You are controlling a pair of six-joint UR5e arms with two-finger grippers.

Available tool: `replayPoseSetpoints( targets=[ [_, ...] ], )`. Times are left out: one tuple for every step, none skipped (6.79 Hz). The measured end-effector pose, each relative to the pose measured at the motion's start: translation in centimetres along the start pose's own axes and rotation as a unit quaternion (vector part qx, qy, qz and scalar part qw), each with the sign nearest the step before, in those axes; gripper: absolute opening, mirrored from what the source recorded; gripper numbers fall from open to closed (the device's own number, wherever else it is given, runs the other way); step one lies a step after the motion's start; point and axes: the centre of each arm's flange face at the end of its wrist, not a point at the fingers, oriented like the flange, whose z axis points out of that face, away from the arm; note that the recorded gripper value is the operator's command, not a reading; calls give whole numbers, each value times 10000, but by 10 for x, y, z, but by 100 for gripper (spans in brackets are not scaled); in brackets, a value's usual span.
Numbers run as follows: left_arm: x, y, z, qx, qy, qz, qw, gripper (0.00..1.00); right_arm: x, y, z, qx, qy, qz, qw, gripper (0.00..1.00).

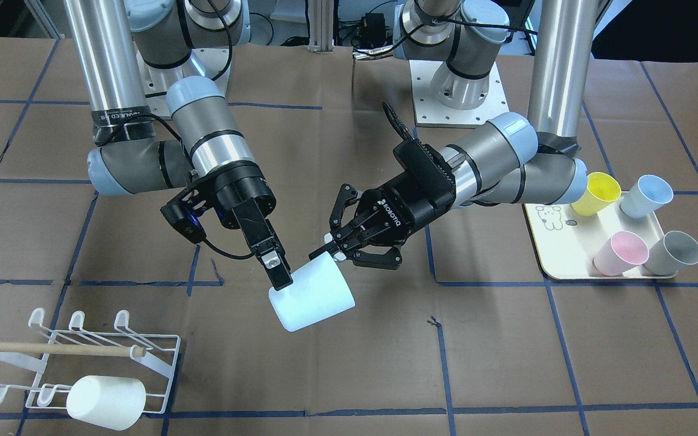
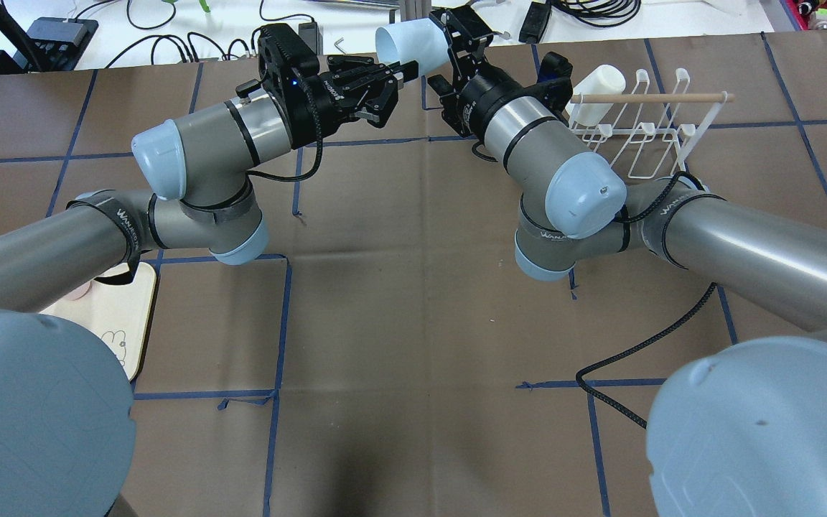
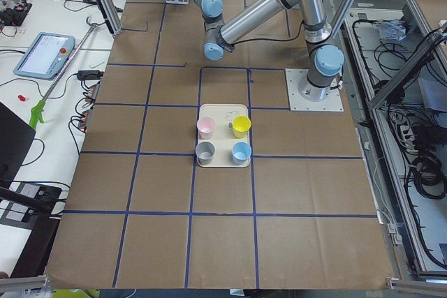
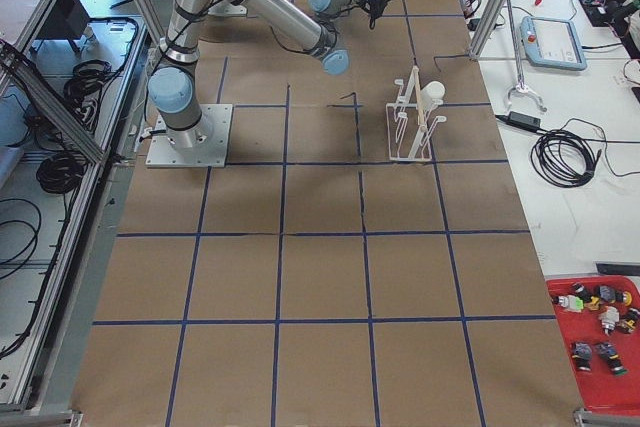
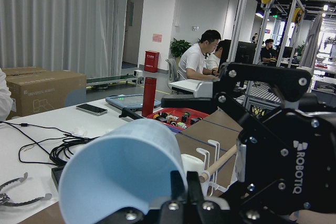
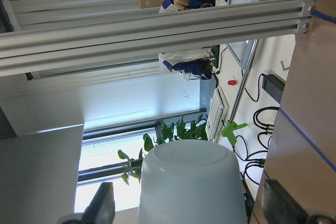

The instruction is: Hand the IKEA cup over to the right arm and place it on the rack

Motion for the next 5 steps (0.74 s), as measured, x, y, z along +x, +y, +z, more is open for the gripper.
replayPoseSetpoints(
  targets=[
    [0, 0, 0, 3, 1, 3, 10000, 1, 1, 1, 2, -11, 7, 7, 10000, 100],
    [0, -1, 0, 5, 2, 6, 10000, 1, 2, 1, 4, -17, 13, 11, 10000, 100],
    [0, -1, 0, 6, 3, 7, 10000, 1, 2, 1, 8, -22, 13, 11, 10000, 100],
    [0, -1, 0, 6, 3, 7, 10000, 1, 2, 2, 10, -36, 17, 9, 10000, 100],
    [0, -1, 0, 4, 3, 2, 10000, 1, 2, 5, 11, -60, 28, 11, 10000, 100]
  ],
)
